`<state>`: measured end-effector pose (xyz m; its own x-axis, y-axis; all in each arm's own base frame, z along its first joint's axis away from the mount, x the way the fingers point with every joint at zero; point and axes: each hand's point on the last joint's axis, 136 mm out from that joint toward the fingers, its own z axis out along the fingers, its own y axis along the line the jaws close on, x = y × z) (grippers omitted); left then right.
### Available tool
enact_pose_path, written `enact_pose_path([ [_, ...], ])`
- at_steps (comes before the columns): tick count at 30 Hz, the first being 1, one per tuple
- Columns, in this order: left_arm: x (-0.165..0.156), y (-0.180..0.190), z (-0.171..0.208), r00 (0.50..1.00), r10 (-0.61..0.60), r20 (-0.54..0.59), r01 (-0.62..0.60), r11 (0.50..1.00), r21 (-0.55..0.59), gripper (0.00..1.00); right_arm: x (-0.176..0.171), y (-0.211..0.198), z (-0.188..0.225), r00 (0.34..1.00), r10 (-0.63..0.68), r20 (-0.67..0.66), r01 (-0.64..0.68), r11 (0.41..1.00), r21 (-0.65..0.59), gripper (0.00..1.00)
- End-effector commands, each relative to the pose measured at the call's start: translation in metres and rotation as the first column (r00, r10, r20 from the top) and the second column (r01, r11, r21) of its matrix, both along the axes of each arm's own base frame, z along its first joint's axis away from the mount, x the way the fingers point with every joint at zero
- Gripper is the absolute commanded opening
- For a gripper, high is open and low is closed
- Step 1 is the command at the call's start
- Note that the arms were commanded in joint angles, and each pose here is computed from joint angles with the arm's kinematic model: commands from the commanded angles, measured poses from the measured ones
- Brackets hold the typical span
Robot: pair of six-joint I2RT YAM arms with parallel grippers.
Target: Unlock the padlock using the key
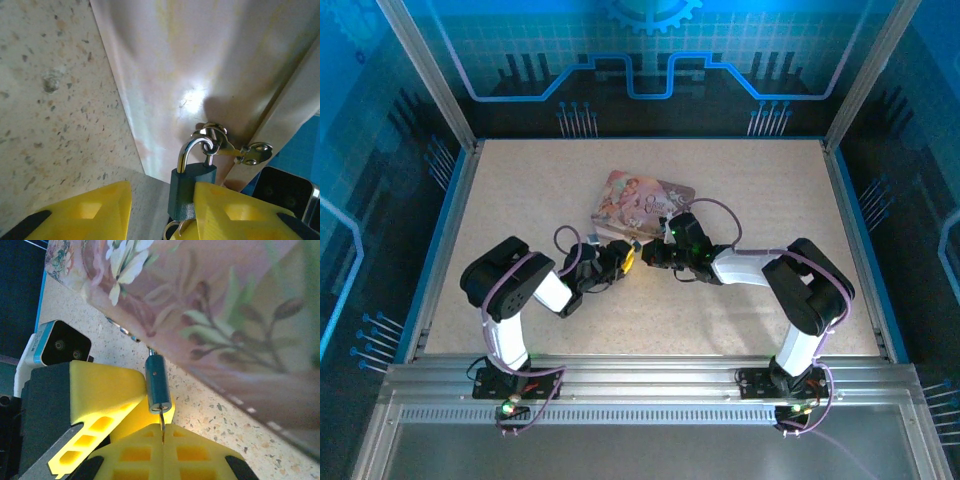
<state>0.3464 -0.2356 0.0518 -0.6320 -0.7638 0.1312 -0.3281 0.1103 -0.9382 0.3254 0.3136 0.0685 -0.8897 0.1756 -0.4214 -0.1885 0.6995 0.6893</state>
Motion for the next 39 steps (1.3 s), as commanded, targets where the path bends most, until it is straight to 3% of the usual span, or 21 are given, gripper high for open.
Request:
enact_pose_path([
  [1, 0.012, -0.011, 0.023, 0.997, 0.005, 0.083, 0.0, 0.998, -0.055, 0.39, -0.007, 0.019, 0.018, 0.999, 0.053, 0.014, -0.054, 0.997, 0.046, 0.0],
  [10, 0.015, -0.01, 0.026, 0.996, 0.017, 0.087, -0.012, 0.999, -0.051, 0.45, -0.006, 0.02, 0.018, 0.999, 0.053, 0.013, -0.053, 0.998, 0.042, 0.0],
  [25, 0.015, -0.007, 0.028, 0.995, 0.028, 0.093, -0.025, 0.999, -0.037, 0.17, -0.007, 0.019, 0.026, 0.998, 0.053, 0.028, -0.055, 0.997, 0.053, 0.0],
  [32, 0.015, -0.005, 0.036, 0.994, 0.028, 0.109, -0.026, 0.999, -0.022, 0.06, -0.015, 0.009, 0.035, 0.993, 0.071, 0.089, -0.074, 0.997, 0.03, 0.31],
  [39, 0.013, -0.005, 0.044, 0.993, 0.021, 0.118, -0.021, 1.0, -0.002, 0.04, -0.024, -0.015, 0.044, 0.974, 0.119, 0.193, -0.102, 0.99, -0.095, 0.51],
])
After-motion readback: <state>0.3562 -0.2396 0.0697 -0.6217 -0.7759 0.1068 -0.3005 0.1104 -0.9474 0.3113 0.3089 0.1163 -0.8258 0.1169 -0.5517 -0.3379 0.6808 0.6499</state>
